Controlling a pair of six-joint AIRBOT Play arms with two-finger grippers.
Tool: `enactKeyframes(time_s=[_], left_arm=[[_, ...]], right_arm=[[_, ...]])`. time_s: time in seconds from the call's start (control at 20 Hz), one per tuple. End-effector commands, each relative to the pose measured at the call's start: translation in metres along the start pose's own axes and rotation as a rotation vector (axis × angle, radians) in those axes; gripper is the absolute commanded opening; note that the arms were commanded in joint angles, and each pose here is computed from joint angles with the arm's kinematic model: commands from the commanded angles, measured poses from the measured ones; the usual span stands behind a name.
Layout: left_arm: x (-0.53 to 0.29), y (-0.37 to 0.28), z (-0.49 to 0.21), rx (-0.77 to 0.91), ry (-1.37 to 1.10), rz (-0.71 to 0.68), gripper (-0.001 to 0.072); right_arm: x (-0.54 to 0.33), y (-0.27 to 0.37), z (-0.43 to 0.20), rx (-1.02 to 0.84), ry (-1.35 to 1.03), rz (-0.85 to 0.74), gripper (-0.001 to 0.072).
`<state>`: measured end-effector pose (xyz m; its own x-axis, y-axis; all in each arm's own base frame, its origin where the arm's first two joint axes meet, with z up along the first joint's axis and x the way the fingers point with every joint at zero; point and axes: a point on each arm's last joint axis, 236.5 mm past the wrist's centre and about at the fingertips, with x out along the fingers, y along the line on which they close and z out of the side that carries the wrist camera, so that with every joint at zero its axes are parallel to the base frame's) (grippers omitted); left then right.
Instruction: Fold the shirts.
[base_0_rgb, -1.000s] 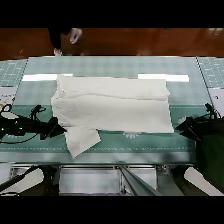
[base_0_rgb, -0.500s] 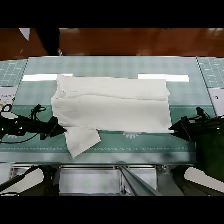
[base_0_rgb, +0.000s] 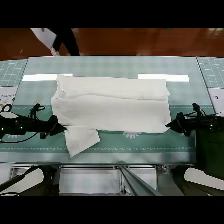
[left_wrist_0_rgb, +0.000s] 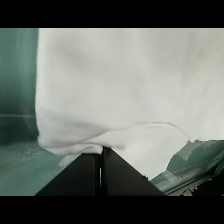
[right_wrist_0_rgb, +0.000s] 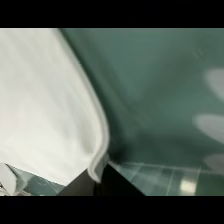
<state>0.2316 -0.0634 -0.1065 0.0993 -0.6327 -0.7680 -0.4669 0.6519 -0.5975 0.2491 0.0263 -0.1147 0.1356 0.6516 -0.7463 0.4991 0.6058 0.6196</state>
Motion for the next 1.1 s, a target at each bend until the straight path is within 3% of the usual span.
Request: enactKeyframes(time_s=[0.0, 0.55, 0.8, 1.05], left_arm=[[-0.003, -0.004, 0.004, 0.006, -0.012, -0.009, 0.0017], [-0.069, -0.094, 0.115, 0.175, -0.205, -0.079, 0.0017], [-0.057, -0.149, 0.173, 0.219, -0.198, -0.140, 0.0017], [-0.043, -0.164, 0.228, 0.183, -0.198, -0.155, 0.0017]], right_arm=[[0.004, 0.018, 0.000, -0.099, 0.021, 0.008, 0.0021], [-0.050, 0.101, 0.094, -0.310, -0.119, 0.000, 0.0021], [-0.047, 0.131, 0.147, -0.324, -0.152, 0.004, 0.0021], [-0.041, 0.141, 0.182, -0.318, -0.173, 0.022, 0.0021]])
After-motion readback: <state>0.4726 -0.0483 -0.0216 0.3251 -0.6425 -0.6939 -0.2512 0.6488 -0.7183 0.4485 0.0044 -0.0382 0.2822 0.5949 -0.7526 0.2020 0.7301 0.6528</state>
